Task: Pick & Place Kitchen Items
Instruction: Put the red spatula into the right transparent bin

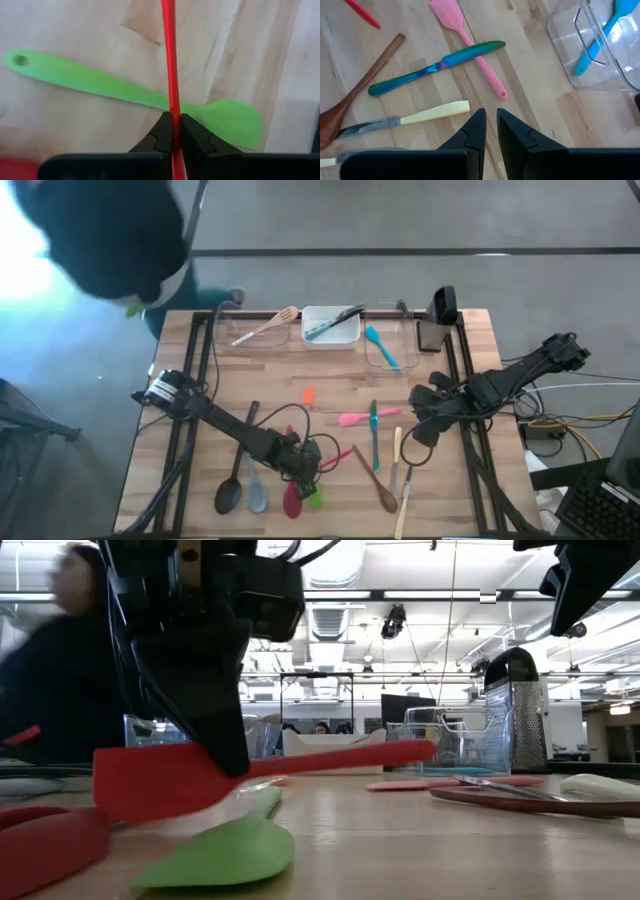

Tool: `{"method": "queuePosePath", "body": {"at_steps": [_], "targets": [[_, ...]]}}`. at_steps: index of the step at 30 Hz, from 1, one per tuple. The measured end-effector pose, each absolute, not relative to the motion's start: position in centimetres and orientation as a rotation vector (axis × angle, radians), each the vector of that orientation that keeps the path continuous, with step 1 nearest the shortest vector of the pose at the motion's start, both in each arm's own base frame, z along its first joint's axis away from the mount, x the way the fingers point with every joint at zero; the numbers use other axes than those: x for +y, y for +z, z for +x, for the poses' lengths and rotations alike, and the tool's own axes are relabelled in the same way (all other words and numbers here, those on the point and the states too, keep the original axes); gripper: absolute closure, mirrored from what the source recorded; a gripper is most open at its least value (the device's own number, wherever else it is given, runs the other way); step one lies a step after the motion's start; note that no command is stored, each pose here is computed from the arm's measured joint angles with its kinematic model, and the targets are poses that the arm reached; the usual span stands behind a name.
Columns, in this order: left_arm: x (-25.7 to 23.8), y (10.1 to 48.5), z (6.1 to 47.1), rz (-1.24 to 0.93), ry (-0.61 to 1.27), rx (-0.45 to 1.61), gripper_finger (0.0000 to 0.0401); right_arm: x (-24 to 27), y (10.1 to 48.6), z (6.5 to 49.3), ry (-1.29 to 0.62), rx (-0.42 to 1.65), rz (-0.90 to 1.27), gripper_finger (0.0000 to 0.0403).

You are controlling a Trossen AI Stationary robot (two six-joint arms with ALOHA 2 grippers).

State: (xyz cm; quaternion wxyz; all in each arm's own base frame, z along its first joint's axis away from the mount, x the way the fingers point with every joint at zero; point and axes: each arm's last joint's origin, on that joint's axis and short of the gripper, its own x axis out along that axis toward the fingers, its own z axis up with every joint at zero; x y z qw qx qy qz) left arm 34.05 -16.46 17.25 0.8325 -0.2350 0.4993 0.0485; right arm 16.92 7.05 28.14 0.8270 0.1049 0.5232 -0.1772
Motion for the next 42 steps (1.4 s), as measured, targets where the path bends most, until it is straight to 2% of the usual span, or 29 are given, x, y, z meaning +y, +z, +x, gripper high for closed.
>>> {"method": "queuePosePath", "body": {"at_steps": [8,14,23,31,35,42], "targets": [[-15.6,20.2,33.2,-0.402,0.094,0.98,0.0381,7.1,28.2,17.1,-0.37,1.096,0.233,0.0365],[-14.6,22.5,32.3,-0.239,0.152,0.892,0.0382,7.3,28.4,17.6,-0.34,1.05,0.246,0.0365],[-12.6,23.8,31.6,0.04,0.126,0.971,0.0383,8.4,29.8,19.8,-0.154,0.821,0.22,0.0364],[-11.2,26.2,32.6,0.105,0.068,0.987,0.0383,8.6,30.4,21.7,-0.092,0.693,0.182,0.0362],[-10.5,27.7,33.1,0.122,0.045,0.978,0.0383,8.7,30.1,23.3,-0.108,0.718,0.151,0.0341],[-9.3,29.0,33.2,0.131,0.073,1.02,0.0383,9.9,31.1,27.0,-0.086,0.736,0.078,0.0268]]}}
